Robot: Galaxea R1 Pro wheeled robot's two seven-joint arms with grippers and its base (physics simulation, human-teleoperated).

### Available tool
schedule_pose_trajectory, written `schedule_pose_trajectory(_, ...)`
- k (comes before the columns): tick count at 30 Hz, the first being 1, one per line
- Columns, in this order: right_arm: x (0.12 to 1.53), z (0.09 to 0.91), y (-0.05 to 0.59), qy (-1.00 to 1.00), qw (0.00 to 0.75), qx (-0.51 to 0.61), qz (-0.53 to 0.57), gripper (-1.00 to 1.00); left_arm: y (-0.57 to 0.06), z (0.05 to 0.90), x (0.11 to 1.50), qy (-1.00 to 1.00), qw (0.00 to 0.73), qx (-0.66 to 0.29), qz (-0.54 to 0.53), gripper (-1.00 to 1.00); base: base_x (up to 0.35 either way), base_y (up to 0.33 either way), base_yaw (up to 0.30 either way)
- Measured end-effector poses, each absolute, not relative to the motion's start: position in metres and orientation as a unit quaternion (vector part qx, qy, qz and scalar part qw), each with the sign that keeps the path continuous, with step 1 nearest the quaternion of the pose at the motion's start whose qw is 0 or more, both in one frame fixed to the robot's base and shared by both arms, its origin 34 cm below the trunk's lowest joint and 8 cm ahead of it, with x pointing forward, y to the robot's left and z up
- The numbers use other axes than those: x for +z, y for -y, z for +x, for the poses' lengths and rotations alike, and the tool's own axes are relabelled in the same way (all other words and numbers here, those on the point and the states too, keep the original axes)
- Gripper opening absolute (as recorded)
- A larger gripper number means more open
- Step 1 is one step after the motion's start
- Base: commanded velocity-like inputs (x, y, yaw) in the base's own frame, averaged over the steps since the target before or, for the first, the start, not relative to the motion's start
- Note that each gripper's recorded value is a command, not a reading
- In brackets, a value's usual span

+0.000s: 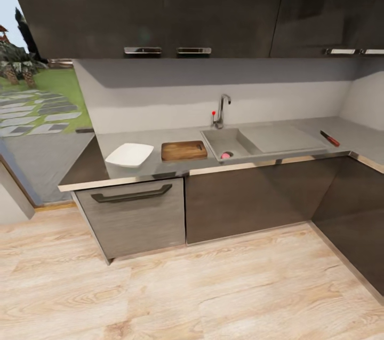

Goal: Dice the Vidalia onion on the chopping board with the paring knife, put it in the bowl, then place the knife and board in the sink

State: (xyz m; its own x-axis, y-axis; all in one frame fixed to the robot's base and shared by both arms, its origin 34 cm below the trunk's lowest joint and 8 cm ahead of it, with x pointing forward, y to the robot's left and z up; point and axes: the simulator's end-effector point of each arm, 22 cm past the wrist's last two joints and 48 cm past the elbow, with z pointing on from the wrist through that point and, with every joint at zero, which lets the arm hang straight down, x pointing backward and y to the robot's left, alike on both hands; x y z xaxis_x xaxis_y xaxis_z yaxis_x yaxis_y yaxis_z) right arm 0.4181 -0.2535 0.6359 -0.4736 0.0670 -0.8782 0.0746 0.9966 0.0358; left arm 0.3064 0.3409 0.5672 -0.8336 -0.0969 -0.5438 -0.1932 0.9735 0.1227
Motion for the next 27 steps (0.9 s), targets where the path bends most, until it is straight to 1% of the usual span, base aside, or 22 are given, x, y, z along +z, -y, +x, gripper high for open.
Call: schedule_pose_trajectory(27, 0.669, 0.413, 0.254, -0.859, 0.511, -0.004, 0.040, 1.00, -0.341, 0.301, 0.600, -0.954, 0.278, 0.087, -0.076, 1.00, 0.000, 0.000, 0.000)
